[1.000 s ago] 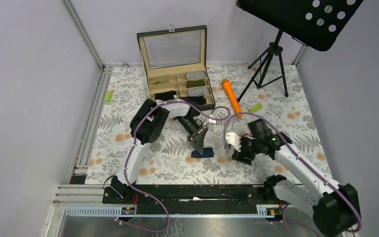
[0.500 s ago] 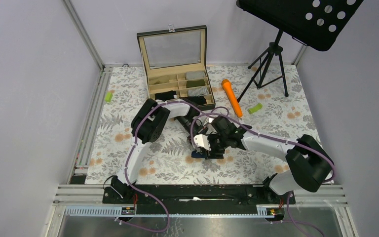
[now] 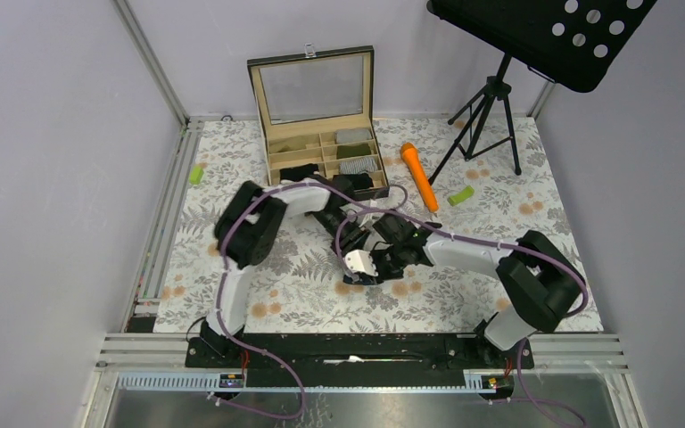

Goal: Roll the underwear
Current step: Roll the underwear to the center of the board.

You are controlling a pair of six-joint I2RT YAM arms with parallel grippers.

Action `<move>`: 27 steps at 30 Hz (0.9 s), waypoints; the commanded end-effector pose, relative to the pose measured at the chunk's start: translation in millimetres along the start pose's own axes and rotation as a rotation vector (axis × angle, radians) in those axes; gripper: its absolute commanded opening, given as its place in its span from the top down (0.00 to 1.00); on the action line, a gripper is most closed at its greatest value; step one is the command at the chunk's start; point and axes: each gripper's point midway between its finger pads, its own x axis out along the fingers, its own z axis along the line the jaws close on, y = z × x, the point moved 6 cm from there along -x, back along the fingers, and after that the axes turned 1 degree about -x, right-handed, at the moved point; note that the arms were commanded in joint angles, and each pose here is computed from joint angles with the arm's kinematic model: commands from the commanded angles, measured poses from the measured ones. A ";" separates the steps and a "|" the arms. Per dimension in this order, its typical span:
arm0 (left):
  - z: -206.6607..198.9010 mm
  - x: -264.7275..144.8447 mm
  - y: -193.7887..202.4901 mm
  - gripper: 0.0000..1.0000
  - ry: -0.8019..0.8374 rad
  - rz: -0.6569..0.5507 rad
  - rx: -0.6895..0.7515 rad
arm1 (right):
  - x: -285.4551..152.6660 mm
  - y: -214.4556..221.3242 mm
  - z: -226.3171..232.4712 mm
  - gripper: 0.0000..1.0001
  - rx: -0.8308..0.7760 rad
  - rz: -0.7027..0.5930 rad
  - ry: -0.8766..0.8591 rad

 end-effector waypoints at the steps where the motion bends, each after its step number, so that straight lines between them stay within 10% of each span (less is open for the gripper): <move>1: -19.4 -79.8 -23.7 0.57 -0.471 -0.259 0.348 | 3.0 23.2 31.1 0.86 0.121 0.128 -0.238; 12: -134.5 -188.9 13.9 0.45 -1.061 -0.840 0.727 | 10.1 48.8 19.7 0.87 0.501 0.086 -0.363; 27: -97.1 -52.0 18.2 0.43 -0.794 -0.289 1.250 | 17.4 58.3 -1.8 0.86 0.716 0.097 -0.451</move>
